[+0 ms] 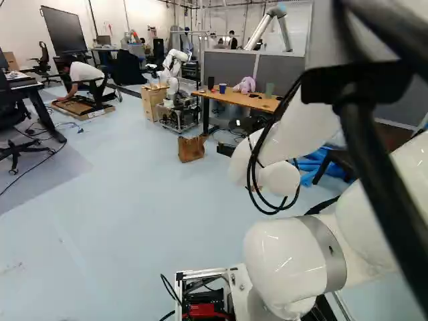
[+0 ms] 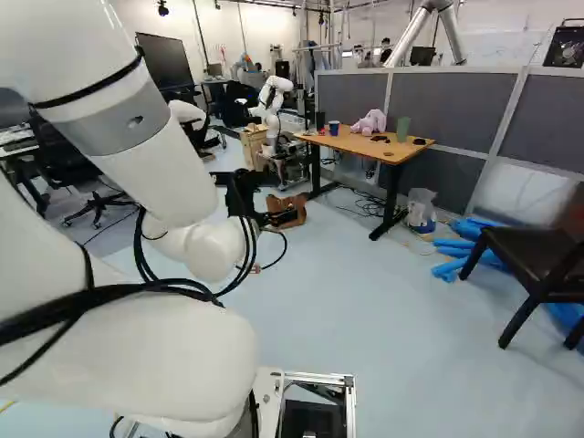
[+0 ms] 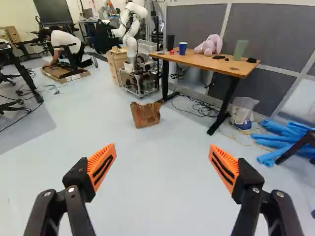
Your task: Pick up the bag on the ground and place it on the table
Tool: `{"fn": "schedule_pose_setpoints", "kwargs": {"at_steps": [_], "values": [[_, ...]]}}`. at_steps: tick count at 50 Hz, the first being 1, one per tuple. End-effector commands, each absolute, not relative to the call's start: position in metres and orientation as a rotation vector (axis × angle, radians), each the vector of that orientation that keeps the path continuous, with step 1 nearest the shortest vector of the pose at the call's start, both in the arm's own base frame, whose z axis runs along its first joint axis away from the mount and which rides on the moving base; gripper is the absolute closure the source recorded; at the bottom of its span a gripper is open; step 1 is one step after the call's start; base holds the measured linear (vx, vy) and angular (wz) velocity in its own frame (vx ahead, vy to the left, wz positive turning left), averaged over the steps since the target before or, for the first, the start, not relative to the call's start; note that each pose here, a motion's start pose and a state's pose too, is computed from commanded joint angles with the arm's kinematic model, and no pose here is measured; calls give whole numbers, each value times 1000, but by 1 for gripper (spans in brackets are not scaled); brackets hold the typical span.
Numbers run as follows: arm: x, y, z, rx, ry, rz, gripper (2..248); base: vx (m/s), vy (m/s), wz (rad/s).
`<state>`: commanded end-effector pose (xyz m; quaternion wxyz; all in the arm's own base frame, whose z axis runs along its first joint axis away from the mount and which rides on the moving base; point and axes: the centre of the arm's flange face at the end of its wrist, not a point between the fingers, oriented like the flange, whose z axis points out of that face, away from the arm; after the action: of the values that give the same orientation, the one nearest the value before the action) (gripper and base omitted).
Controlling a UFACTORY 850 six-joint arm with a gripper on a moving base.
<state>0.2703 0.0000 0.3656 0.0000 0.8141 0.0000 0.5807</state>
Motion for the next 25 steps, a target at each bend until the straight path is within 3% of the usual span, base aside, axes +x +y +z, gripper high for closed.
{"fn": "schedule_pose_setpoints", "kwargs": {"at_steps": [17, 25], "values": [[270, 0, 366, 2558, 0, 1824, 3, 67, 33, 163], [270, 0, 366, 2558, 0, 1824, 3, 70, 8, 33]]}}
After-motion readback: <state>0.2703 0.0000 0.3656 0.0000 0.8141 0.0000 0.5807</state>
